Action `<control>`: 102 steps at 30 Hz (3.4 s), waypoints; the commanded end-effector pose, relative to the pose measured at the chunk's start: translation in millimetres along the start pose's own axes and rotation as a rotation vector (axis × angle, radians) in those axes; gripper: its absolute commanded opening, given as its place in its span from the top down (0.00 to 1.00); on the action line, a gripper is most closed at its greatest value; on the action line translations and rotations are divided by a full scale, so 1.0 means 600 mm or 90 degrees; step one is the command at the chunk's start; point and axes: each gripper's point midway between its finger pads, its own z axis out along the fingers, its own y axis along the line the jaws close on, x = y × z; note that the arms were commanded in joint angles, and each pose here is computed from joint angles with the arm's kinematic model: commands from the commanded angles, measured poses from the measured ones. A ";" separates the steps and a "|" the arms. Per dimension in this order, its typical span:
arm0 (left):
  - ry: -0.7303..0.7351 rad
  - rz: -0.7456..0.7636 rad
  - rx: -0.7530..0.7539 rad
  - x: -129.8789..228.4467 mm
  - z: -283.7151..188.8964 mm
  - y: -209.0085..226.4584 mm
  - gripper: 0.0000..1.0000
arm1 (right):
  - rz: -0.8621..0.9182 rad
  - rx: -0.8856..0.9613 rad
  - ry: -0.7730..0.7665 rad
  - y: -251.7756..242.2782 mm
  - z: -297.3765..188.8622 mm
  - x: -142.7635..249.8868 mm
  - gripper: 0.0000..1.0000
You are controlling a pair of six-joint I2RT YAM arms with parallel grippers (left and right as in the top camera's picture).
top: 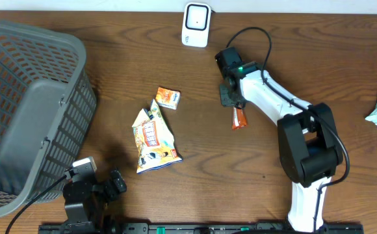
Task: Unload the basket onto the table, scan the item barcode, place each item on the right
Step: 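Lift the snack bar and turn it toward the scanner, then hold the snack bar up at the white scanner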
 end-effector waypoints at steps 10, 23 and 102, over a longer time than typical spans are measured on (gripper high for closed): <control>0.036 0.013 -0.016 0.027 0.006 0.009 0.02 | -0.153 -0.023 -0.053 0.116 -0.095 0.033 0.99; 0.036 0.013 -0.016 0.027 0.006 0.009 0.02 | -0.190 -0.286 0.044 0.145 -0.249 0.120 0.99; 0.036 0.013 -0.016 0.027 0.006 0.009 0.02 | -0.187 0.466 -0.722 0.142 -0.252 -0.484 0.99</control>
